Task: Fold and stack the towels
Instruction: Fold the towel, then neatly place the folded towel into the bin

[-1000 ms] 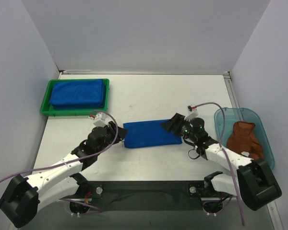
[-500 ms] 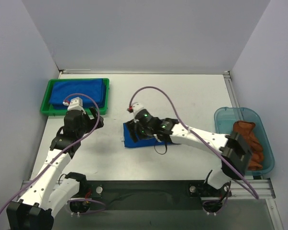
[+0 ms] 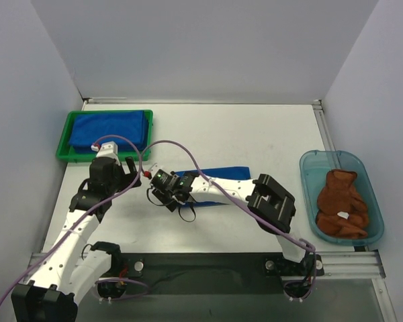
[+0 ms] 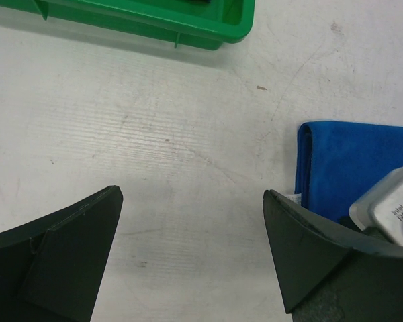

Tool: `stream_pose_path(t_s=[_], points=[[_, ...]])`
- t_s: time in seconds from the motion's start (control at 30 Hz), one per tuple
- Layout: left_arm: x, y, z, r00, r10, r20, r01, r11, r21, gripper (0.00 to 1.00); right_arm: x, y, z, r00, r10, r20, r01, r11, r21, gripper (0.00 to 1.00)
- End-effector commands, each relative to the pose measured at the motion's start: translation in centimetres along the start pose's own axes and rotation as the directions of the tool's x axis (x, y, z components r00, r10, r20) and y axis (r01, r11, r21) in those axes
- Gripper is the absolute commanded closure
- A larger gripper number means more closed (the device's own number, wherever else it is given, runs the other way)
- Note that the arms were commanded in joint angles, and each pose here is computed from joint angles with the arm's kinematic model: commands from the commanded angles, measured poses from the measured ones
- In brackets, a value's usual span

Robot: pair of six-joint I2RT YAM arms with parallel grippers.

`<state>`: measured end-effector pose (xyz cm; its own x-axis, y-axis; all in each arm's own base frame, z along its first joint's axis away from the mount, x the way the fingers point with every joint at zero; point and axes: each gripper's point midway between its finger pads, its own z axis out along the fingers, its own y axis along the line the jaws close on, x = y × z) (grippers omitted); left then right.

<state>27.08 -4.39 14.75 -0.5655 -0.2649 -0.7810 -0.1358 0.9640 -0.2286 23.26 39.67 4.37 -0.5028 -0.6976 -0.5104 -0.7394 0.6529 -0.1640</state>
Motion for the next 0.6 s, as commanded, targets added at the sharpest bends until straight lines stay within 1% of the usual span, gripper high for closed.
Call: stream_pose_path(t_s=[0.0,0.13,0.27,0.37,0.4,0.47,0.5,0.53,0.57], points=[[-0.9,0.7,-0.4,0.999,0.016,0.031,-0.015,0.999,-0.033,0.03,-0.4,-0.7,0.4,0.999,-0.027,-0.019,0.028,0.998,0.051,0.49],[-1.0,1.4,-0.4,0.999,0.006,0.033,-0.003,0.998,-0.068,0.03,0.3,-0.3,2.4,0.998,-0.024,-0.054,0.027,0.997,0.065,0.49],[-1.0,1.4,-0.4,1.0,0.0,0.029,0.002,0.998,-0.067,0.02,1.4,-0.7,3.7,0.996,-0.011,-0.084,0.019,0.994,0.103,0.49],[-0.8,1.3,-0.4,1.0,-0.002,0.025,0.004,0.998,-0.06,0.03,3.1,-1.6,4.3,0.993,0.009,-0.116,0.009,0.988,0.156,0.59],[-0.8,1.3,-0.3,1.0,-0.003,0.024,0.004,0.998,-0.057,0.03,3.5,-1.9,4.5,0.992,0.021,-0.123,0.0,0.986,0.168,0.69],[-0.7,1.0,-0.3,1.0,-0.003,0.019,0.004,0.999,-0.039,0.03,4.5,-2.5,4.7,0.989,0.04,-0.144,-0.013,0.983,0.183,0.8],[-0.6,0.8,-0.2,1.0,-0.004,0.016,0.005,1.0,-0.031,0.03,4.6,-2.6,4.7,0.988,0.05,-0.146,-0.023,0.983,0.182,0.91],[-0.4,0.4,-0.2,1.0,-0.008,0.011,0.008,1.0,-0.011,0.03,4.4,-2.7,4.6,0.988,0.059,-0.142,-0.034,0.984,0.173,0.97],[-0.3,0.3,-0.1,1.0,-0.01,0.007,0.01,1.0,-0.004,0.02,4.3,-2.8,4.4,0.988,0.065,-0.139,-0.042,0.985,0.167,1.0]])
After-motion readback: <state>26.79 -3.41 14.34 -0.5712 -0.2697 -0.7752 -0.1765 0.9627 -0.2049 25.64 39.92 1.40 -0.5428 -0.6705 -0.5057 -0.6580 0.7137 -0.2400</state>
